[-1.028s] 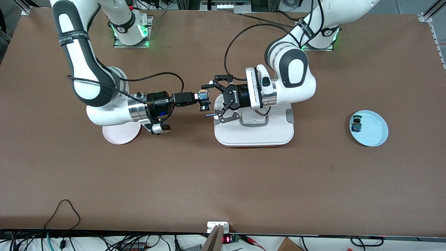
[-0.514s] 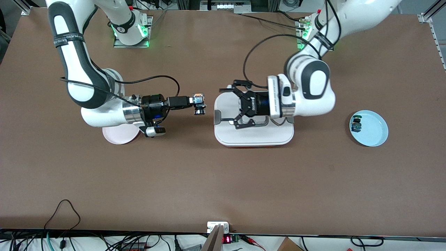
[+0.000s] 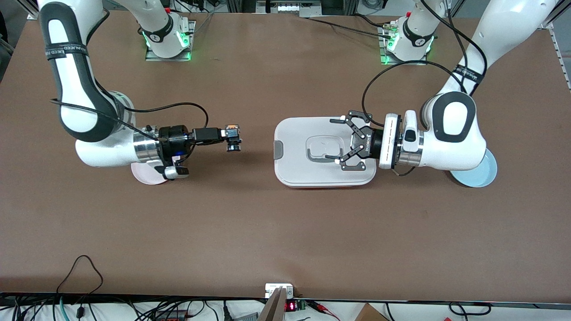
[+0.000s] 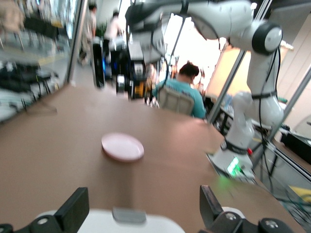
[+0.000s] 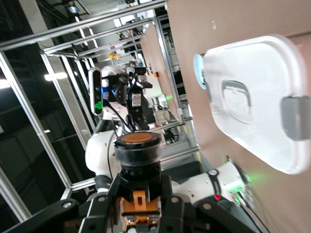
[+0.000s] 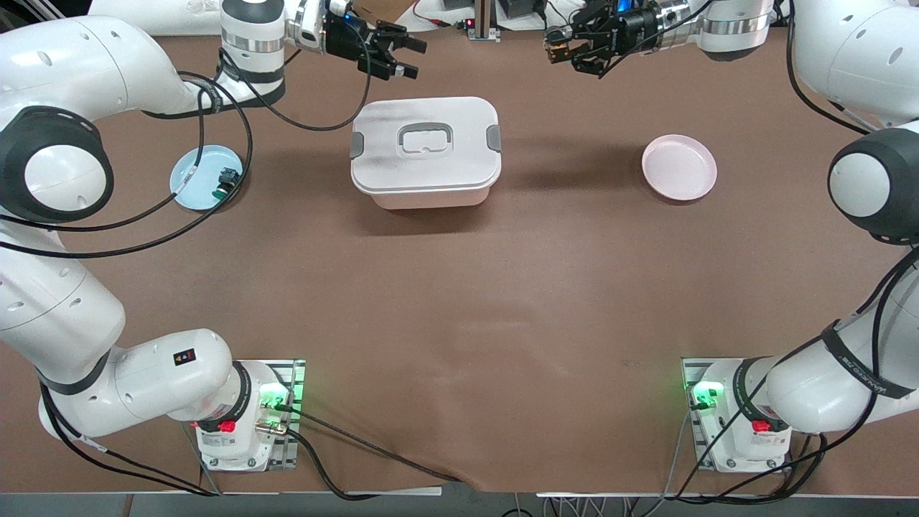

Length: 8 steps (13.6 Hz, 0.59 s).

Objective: Transfer orange switch to right arm and place
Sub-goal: 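Open the left gripper and withdraw it while the right gripper holds the switch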

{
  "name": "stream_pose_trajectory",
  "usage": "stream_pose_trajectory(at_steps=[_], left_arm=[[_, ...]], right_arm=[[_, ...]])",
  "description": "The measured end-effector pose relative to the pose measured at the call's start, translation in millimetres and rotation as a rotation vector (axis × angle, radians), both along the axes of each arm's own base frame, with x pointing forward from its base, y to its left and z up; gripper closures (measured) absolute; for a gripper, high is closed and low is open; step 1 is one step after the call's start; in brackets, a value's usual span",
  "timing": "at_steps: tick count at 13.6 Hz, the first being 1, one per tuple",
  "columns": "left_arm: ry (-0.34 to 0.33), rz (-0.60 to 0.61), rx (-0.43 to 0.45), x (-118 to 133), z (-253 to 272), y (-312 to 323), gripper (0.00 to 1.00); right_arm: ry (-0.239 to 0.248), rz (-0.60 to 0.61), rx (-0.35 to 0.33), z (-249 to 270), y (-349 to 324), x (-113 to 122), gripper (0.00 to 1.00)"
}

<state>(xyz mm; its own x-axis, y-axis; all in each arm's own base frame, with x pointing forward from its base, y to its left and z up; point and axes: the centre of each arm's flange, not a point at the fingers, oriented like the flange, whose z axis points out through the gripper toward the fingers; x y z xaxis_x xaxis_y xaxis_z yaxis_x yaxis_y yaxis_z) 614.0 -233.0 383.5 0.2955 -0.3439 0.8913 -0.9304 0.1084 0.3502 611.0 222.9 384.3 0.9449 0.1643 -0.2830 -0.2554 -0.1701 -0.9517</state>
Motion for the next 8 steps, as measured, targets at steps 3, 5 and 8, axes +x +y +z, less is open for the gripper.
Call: stream_pose_trajectory(at_steps=[3,5,8], left_arm=[[0.099,-0.051,0.224,-3.4,-5.1,15.2,0.0],[0.157,-0.073,0.392,-6.6,-9.8,22.3,0.0],[0.216,-0.109,0.66,-9.6,-8.8,38.1,0.0]], right_arm=[[-0.006,0.066,-0.098,-9.4,-37.1,-1.4,0.66],[-0.01,0.123,-0.166,-17.1,-68.1,-4.8,0.66],[-0.065,0.208,-0.256,-29.2,-110.1,-10.8,0.66]])
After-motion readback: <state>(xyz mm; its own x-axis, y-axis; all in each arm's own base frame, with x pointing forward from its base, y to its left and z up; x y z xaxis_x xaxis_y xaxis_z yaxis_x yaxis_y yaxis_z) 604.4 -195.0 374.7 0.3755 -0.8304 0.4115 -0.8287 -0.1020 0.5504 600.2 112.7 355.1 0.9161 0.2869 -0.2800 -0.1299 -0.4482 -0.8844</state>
